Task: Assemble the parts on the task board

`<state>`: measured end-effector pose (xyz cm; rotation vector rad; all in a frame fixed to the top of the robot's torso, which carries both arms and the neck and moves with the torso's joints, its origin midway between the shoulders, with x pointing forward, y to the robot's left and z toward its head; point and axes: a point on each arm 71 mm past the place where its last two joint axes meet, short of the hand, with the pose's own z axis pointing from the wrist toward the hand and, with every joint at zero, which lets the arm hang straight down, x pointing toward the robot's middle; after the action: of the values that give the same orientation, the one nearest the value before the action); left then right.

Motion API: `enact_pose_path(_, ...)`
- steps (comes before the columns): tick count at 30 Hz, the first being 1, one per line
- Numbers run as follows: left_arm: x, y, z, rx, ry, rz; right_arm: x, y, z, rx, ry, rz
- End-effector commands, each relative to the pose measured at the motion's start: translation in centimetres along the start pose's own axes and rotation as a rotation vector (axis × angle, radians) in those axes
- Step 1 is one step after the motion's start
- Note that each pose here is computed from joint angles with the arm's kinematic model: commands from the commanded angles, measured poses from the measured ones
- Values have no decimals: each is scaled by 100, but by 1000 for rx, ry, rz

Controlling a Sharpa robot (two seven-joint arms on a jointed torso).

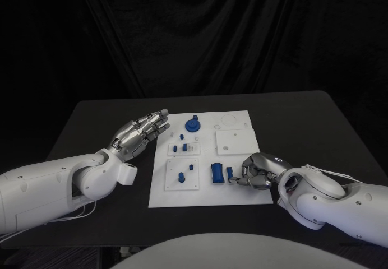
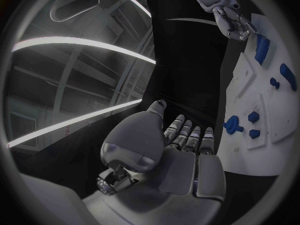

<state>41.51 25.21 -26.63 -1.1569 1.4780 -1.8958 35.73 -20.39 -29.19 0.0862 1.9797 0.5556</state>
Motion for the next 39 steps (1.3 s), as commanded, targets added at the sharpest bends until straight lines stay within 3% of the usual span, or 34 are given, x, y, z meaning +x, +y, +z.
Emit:
enact_pose_path(1,14,-48,0,82,9,-14,16,-6,5,16,5,-10)
enact_pose_path(19,12,-9,-15,70,9,-20,37,-21,63,42,18,-23)
enact_pose_path(29,12,10,-21,66,9,-23,41,-2,72,22,19,-23)
enact_pose_path(33,11,15,-27,66,8,-24,18,-3,63,-2,-4,-4)
enact_pose_path(39,2,7,-48,69,1,-20,-80,-30,16,-65,-97,78)
